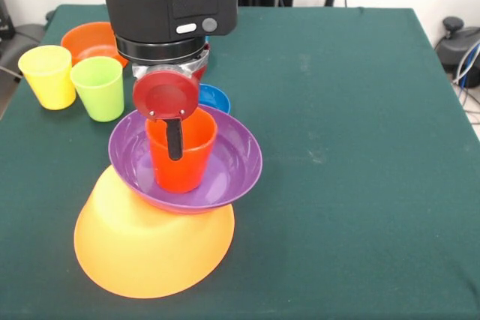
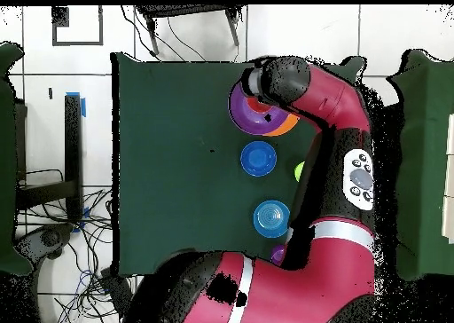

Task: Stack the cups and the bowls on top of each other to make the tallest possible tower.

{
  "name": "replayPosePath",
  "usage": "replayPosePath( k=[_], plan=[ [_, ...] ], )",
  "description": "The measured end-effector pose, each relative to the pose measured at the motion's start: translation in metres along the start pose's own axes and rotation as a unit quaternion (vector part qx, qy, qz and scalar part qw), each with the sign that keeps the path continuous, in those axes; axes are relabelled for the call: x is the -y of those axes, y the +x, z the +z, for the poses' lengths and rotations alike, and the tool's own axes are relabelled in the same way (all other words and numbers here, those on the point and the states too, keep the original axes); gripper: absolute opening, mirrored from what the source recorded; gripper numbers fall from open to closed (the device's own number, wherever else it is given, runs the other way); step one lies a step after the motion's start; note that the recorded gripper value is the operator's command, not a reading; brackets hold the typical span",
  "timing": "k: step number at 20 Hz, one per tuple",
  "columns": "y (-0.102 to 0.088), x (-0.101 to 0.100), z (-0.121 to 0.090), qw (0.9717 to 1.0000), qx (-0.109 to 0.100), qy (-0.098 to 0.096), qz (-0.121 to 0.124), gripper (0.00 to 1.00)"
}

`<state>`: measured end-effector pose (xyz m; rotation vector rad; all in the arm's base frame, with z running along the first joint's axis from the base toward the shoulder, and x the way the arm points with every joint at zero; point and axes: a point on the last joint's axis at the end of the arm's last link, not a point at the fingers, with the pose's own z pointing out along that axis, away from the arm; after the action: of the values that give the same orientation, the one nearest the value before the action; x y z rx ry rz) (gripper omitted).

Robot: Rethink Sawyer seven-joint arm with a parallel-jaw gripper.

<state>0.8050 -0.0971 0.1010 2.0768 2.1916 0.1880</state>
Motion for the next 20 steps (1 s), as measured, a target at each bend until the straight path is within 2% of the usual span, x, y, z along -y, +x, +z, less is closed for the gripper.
replayPosePath(
  k=[12, 17, 20],
  plan=[
    [-0.008, 0.0, -0.003, 1.0, 0.003, -0.002, 0.004, 0.0],
    [-0.028, 0.001, -0.006, 0.9999, 0.008, -0.005, 0.014, 0.0],
    [-0.055, 0.004, -0.011, 0.9995, 0.012, -0.007, 0.029, 0.0]
  ],
)
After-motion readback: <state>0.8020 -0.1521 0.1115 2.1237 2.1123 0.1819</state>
